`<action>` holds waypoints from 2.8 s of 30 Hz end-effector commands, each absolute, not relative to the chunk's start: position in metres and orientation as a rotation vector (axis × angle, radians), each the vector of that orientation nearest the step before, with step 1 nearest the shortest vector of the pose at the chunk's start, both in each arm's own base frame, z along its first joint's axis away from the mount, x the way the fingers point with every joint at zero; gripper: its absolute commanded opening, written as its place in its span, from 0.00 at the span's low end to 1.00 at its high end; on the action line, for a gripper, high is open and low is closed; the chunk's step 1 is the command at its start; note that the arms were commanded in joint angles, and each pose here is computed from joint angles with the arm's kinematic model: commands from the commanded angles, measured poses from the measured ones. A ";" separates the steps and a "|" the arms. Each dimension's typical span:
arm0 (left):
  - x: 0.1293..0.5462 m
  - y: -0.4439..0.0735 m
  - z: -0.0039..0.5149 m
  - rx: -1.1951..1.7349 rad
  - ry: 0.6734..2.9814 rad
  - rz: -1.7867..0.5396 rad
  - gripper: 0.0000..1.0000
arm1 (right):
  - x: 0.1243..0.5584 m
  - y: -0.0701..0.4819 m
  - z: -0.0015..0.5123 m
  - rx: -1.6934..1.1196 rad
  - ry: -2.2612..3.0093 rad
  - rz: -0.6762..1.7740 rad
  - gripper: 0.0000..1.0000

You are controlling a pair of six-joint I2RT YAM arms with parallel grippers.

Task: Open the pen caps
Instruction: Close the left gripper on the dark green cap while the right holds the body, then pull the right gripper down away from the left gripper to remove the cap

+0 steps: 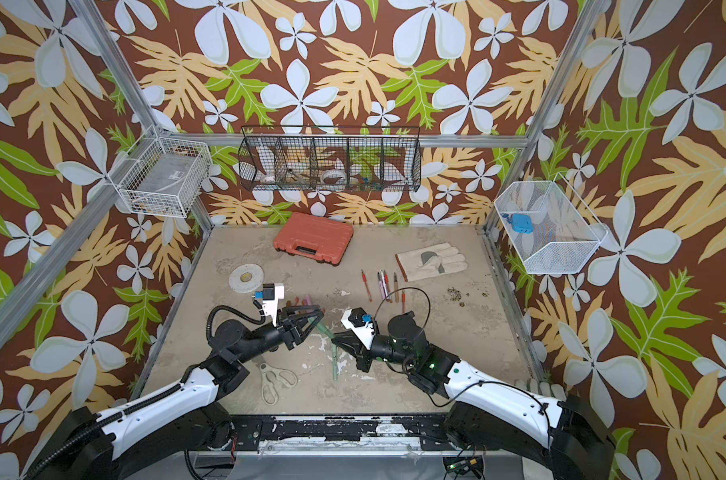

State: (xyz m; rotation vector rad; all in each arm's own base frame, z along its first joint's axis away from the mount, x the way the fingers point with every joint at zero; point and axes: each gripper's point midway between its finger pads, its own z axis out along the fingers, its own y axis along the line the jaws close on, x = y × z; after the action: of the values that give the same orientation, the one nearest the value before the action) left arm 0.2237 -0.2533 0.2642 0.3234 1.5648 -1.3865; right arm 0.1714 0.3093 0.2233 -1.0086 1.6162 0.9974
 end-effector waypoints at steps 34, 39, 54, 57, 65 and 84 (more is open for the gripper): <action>0.195 -0.272 0.272 0.567 1.457 -1.499 0.00 | 0.162 0.322 0.220 -1.082 1.603 1.058 0.27; 0.194 -0.273 0.272 0.574 1.452 -1.510 0.00 | 0.163 0.323 0.218 -1.085 1.611 1.061 0.17; 0.197 -0.275 0.268 0.549 1.467 -1.529 0.36 | 0.170 0.318 0.218 -1.041 1.620 1.013 0.00; 0.200 -0.277 0.264 0.539 1.489 -1.526 0.40 | 0.171 0.317 0.219 -1.026 1.617 1.008 0.00; 0.200 -0.280 0.263 0.542 1.496 -1.508 0.14 | 0.174 0.316 0.219 -1.007 1.621 0.996 0.00; 0.189 -0.287 0.266 0.615 1.473 -1.543 0.00 | 0.169 0.323 0.213 -1.050 1.633 1.044 0.16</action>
State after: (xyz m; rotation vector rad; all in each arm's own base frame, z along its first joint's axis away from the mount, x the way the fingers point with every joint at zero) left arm 0.1938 -0.2853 0.2547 0.5785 1.5295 -1.5282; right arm 0.1694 0.3200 0.2029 -1.0558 1.6682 1.0240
